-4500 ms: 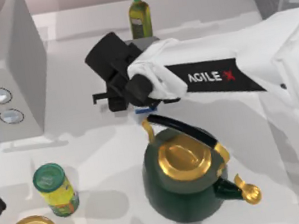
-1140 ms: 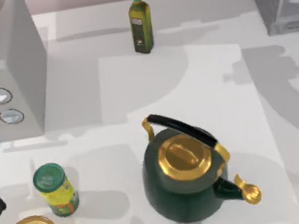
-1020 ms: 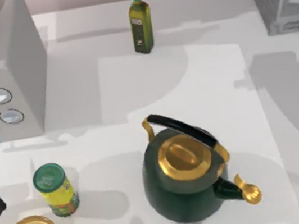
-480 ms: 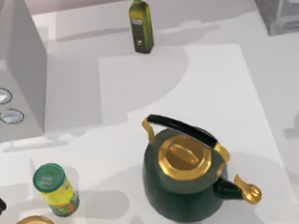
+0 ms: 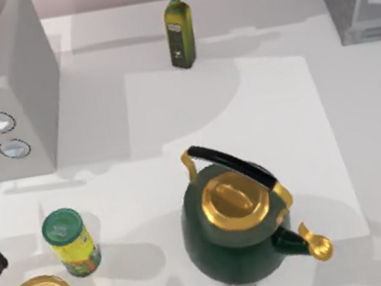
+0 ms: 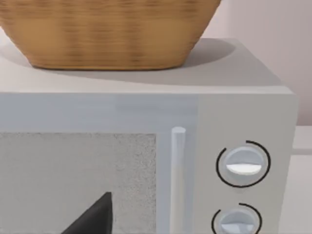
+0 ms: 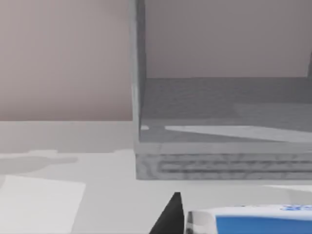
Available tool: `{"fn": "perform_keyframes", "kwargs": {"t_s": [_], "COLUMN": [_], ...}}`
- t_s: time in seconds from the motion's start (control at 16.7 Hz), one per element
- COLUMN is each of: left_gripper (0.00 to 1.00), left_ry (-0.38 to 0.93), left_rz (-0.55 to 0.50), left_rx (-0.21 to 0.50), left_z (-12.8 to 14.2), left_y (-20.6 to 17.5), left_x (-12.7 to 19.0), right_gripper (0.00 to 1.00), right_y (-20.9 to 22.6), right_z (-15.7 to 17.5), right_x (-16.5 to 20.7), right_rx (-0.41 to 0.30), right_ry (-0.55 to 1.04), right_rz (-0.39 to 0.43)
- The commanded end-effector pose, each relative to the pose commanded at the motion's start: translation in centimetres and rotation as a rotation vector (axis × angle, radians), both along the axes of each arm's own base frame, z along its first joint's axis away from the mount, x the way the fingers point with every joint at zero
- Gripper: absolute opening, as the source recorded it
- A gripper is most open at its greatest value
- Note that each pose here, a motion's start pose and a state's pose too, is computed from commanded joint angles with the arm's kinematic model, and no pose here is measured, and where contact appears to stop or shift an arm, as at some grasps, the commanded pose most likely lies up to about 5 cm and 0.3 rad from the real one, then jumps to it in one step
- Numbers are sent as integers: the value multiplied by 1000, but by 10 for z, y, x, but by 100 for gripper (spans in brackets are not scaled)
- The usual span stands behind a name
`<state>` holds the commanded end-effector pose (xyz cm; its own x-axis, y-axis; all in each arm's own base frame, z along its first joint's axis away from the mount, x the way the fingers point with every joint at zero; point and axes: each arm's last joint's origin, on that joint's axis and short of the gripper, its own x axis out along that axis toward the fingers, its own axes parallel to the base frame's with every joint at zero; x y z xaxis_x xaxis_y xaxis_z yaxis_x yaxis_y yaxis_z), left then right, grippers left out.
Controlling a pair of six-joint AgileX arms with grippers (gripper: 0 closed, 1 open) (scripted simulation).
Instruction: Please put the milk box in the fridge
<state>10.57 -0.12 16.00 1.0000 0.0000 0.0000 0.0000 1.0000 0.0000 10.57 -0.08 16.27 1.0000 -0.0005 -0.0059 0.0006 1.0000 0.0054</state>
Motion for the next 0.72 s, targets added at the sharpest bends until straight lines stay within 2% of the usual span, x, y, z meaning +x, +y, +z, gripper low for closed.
{"fn": "perform_keyframes", "kwargs": {"t_s": [0.48, 0.72], "left_gripper": [100, 100], "left_ry": [0, 0], "left_rz": [0, 0], "left_rx": [0, 0], "left_z": [0, 0], "left_y": [0, 0], "left_x": [0, 0], "right_gripper": [0, 0], "right_y": [0, -1], "right_z": [-1, 26], "right_x": [0, 7], "right_rx": [-2, 3], "right_ry": [-3, -44], "right_rz": [4, 22]}}
